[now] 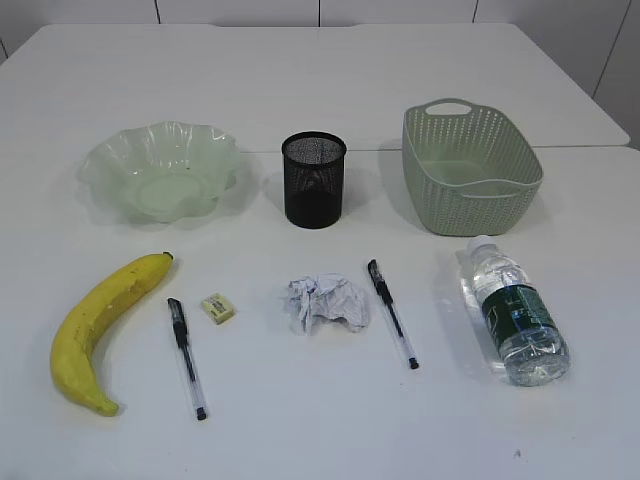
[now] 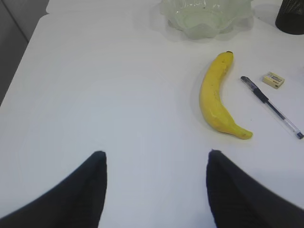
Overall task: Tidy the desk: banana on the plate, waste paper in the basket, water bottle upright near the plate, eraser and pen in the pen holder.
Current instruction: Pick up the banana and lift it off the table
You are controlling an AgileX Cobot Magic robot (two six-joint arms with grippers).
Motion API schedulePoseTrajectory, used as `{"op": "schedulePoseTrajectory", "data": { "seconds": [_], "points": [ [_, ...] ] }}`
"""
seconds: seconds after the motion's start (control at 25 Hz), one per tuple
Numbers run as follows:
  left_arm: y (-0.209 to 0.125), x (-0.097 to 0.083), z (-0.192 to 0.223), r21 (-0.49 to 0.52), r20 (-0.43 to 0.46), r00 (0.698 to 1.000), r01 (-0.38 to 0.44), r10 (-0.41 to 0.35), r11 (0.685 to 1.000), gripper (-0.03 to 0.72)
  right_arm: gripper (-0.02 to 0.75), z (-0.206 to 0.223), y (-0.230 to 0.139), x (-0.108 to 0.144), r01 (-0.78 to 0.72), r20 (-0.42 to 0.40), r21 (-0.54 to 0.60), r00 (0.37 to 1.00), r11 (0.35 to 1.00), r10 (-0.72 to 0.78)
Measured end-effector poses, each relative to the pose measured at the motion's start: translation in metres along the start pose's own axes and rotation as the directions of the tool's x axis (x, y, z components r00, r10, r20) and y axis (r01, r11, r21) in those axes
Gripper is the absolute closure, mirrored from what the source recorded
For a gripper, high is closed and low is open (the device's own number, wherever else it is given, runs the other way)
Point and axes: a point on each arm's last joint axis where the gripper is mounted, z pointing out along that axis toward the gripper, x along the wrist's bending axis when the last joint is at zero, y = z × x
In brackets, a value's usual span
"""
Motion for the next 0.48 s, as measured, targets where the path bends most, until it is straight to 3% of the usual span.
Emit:
{"op": "schedulePoseTrajectory", "data": {
  "seconds": [0.48],
  "points": [
    [0.0000, 0.0000, 0.0000, 0.000, 0.000, 1.000, 0.000, 0.000, 1.000, 0.264, 0.191, 0.0000, 0.0000, 0.0000, 0.000, 0.000, 0.000, 1.000, 1.000, 0.000]
  ]
}}
